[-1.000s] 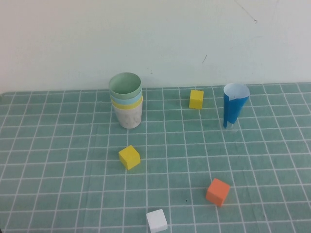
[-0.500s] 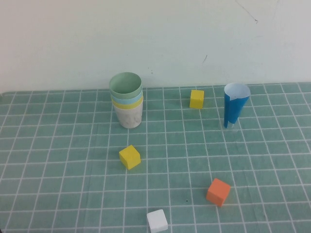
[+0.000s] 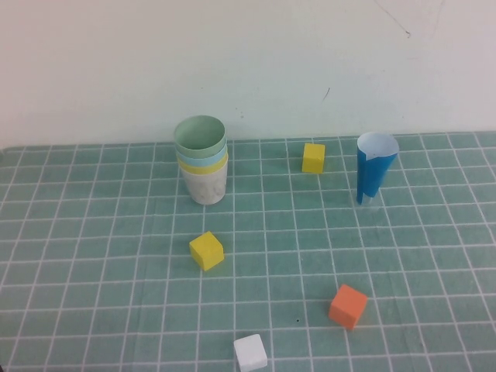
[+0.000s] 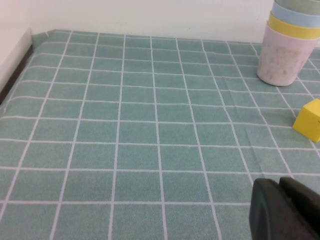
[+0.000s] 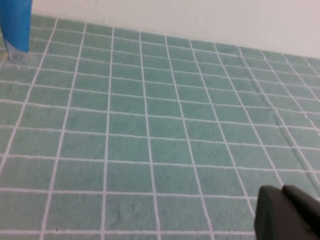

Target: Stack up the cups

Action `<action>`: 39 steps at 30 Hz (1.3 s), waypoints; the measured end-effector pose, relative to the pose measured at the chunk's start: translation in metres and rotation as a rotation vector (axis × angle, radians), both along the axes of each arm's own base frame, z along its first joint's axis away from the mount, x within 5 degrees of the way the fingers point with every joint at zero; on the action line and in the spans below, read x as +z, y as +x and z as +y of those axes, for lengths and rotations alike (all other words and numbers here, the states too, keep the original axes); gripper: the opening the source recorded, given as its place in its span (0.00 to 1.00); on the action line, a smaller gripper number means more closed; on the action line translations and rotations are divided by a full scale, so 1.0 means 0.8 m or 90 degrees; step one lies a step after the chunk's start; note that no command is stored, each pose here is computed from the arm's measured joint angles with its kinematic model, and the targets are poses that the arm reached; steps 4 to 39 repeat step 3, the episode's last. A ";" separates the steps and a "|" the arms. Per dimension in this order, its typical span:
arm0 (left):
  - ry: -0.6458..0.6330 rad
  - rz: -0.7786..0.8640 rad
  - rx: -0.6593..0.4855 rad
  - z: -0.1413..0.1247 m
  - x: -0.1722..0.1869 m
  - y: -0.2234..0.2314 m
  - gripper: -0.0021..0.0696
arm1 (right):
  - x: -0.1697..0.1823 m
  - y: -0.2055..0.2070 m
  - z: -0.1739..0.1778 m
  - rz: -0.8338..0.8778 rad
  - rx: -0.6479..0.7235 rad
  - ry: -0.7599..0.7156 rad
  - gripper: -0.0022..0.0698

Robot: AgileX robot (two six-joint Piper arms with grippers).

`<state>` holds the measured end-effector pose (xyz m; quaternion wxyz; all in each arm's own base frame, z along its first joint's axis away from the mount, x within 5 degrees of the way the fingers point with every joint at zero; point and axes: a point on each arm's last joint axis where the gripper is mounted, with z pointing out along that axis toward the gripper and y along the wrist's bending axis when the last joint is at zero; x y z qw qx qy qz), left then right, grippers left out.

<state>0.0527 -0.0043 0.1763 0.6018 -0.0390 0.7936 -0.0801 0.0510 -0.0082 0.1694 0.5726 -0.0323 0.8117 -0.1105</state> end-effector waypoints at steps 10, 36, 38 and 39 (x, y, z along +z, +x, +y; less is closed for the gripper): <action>0.000 0.000 0.000 0.000 0.000 0.000 0.03 | 0.000 0.000 0.000 -0.009 -0.021 0.060 0.03; 0.000 0.000 0.000 0.000 0.000 0.000 0.03 | 0.000 0.000 0.000 -0.009 -0.021 0.060 0.03; 0.000 0.000 0.000 0.000 0.000 0.000 0.03 | 0.000 0.000 0.000 -0.009 -0.021 0.060 0.03; 0.000 0.000 0.000 0.000 0.000 0.000 0.03 | 0.000 0.000 0.000 -0.009 -0.021 0.060 0.03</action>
